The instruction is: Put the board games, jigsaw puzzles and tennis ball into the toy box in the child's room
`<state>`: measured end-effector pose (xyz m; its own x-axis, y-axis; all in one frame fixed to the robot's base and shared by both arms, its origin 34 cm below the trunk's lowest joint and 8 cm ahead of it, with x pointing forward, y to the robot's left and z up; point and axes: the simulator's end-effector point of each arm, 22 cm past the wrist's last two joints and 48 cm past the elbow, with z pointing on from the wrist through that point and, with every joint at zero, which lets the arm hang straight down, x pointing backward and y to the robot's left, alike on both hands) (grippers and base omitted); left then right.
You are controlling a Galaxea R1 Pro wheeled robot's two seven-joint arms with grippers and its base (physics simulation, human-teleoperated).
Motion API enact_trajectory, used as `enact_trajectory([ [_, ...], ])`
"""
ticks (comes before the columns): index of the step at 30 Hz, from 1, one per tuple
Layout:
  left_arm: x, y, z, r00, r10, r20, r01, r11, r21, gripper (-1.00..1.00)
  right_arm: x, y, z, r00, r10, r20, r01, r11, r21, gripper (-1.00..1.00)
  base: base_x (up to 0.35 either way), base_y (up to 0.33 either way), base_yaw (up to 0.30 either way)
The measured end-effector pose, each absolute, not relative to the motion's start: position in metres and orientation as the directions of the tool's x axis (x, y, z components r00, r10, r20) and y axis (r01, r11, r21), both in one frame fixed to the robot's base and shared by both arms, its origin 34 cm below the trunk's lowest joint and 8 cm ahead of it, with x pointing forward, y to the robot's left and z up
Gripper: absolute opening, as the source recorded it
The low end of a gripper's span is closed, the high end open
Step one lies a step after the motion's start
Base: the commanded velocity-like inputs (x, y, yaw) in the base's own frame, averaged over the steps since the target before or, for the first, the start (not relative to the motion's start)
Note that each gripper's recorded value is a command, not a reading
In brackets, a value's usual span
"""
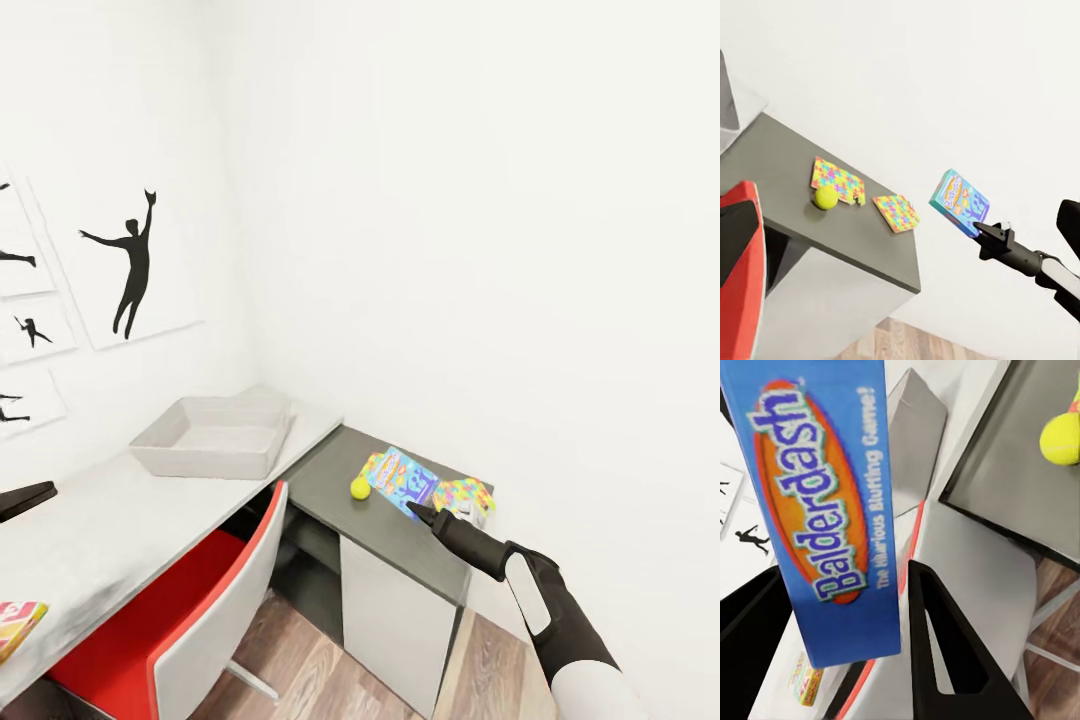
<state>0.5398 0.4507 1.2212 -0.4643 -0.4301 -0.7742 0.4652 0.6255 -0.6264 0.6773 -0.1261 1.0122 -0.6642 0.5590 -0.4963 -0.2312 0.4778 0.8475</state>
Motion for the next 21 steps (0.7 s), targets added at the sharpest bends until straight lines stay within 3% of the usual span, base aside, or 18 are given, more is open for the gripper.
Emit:
enact_trajectory([
  [21,0.5398,0.4507,1.2211,-0.464,-0.430,-0.774,0.465,0.626,-0.626,1.00,0.6742,-0.1166,1.0106,-0.679,0.530,-0.508,-0.247,0.487,0.838,-1.00,0.277,-0.008,0.292],
])
